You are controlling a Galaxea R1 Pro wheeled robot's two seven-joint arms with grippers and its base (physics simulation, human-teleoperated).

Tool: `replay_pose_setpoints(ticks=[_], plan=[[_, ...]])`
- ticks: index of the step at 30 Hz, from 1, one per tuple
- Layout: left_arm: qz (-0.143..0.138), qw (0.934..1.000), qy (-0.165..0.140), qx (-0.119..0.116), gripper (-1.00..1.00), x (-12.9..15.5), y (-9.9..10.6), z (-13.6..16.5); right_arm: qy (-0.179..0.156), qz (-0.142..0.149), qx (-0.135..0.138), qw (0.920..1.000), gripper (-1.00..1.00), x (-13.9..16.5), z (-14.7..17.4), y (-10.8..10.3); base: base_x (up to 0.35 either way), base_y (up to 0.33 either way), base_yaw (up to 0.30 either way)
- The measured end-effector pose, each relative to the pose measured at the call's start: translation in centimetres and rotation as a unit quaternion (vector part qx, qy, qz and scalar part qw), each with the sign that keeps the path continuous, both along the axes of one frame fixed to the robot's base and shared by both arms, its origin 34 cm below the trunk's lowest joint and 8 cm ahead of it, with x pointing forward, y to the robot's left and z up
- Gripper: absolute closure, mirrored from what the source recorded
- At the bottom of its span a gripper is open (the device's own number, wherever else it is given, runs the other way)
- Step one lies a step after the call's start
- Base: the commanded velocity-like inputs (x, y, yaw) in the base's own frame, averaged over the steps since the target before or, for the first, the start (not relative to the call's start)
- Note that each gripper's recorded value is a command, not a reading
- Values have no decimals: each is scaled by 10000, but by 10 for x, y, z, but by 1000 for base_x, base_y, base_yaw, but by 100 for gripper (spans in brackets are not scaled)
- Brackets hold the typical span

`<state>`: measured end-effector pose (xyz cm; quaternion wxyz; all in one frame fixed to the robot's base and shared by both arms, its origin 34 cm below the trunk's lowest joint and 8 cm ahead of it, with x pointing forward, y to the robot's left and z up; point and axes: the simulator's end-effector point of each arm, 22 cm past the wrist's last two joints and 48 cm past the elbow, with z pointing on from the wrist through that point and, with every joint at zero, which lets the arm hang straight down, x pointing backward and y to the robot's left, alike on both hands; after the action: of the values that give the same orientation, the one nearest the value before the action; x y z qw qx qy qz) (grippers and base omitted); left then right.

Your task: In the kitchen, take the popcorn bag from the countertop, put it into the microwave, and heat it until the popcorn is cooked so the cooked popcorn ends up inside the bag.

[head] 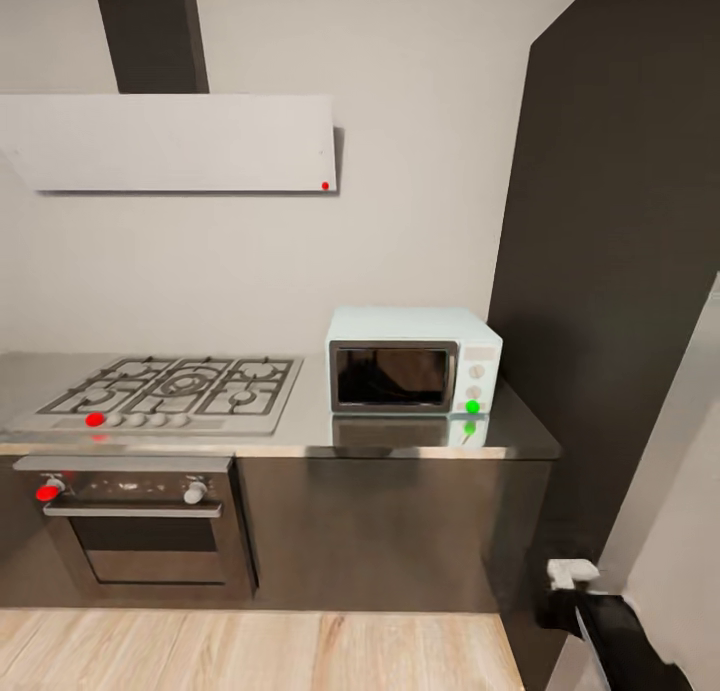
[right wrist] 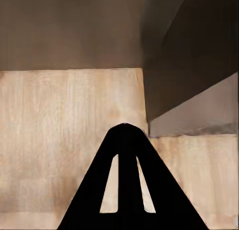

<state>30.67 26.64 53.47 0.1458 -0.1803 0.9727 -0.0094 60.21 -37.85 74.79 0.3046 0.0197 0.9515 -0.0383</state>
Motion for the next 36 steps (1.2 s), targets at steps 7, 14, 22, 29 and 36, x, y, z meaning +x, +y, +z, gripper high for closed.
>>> replay_pose_setpoints(ticks=[7, 14, 22, 29, 36], plan=[[-45, 10000, 0, -1, -100, 0, 0, 0, 943, 366, 247, 9946, 100, -149, -149, 42, -142, 0, 0], [-46, 10000, 26, 54, -100, -2, 7, 0, 1598, 439, 526, 9848, 100, -285, -208, 84, -2, 0, 0], [-63, 9999, 101, 47, -100, -6, 8, -1, 2104, 402, 583, 9750, 100, -353, -221, 86, 0, 0, 0], [-15, 9993, 256, 259, -100, -13, 49, -1, 2076, 207, 363, 9773, 100, -352, -218, 47, 0, 0, 0], [-346, 9985, 263, 339, -100, -12, 54, 0, 1932, -78, 380, 9804, 100, -359, -217, 38, 0, 0, 0]])
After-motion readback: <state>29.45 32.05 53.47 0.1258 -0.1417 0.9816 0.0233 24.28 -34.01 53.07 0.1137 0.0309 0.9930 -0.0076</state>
